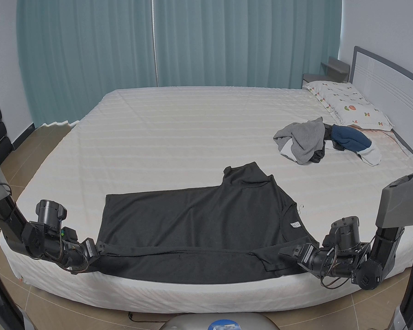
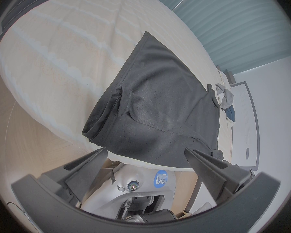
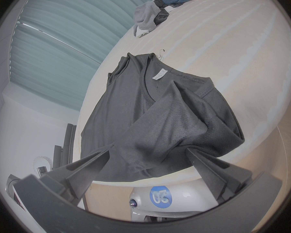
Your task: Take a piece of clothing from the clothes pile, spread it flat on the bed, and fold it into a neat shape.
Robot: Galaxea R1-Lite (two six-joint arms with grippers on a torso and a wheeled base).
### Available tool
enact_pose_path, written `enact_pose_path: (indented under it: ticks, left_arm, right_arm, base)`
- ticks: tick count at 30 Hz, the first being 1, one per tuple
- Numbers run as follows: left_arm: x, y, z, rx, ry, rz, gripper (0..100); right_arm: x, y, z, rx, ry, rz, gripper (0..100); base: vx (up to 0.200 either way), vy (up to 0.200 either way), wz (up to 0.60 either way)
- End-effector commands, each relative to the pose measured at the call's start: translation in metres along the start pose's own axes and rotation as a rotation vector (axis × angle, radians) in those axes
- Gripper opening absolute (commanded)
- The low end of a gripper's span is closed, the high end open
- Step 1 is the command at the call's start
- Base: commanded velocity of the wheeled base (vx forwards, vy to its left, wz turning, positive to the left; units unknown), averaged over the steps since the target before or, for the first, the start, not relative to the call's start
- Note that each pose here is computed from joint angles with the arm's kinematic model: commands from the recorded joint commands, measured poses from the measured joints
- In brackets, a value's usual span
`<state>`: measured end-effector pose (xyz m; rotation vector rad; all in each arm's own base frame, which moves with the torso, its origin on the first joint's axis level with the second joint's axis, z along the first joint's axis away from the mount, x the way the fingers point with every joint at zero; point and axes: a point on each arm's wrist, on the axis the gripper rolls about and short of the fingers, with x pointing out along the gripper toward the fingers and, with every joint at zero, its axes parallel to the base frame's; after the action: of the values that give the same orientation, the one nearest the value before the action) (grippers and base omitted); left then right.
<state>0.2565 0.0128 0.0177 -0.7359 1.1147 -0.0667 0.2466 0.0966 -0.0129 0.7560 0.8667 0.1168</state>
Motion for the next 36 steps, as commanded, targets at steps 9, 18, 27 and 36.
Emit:
enact_pose_path:
  ticks: [9,18,27,36]
  left_arm:
    - [0.003,0.002,-0.001,-0.004,0.010,0.007,100]
    - [0.003,0.002,-0.001,-0.002,0.010,0.006,100]
    - [0.003,0.002,-0.001,-0.002,0.010,0.006,100]
    - [0.003,0.002,-0.001,-0.003,0.012,0.007,100]
  right_arm:
    - [-0.030,0.018,0.009,-0.020,-0.073,0.090,100]
    - [-0.014,0.013,0.006,-0.020,-0.038,0.069,100]
    - [0.012,-0.002,0.001,-0.003,-0.010,0.013,100]
    - [0.017,-0.007,0.000,0.006,0.000,-0.007,100]
  base:
    - [0.000,0.000,0.00]
    - [0.000,0.000,0.00]
    - [0.000,0.000,0.00]
    - [0.000,0.000,0.00]
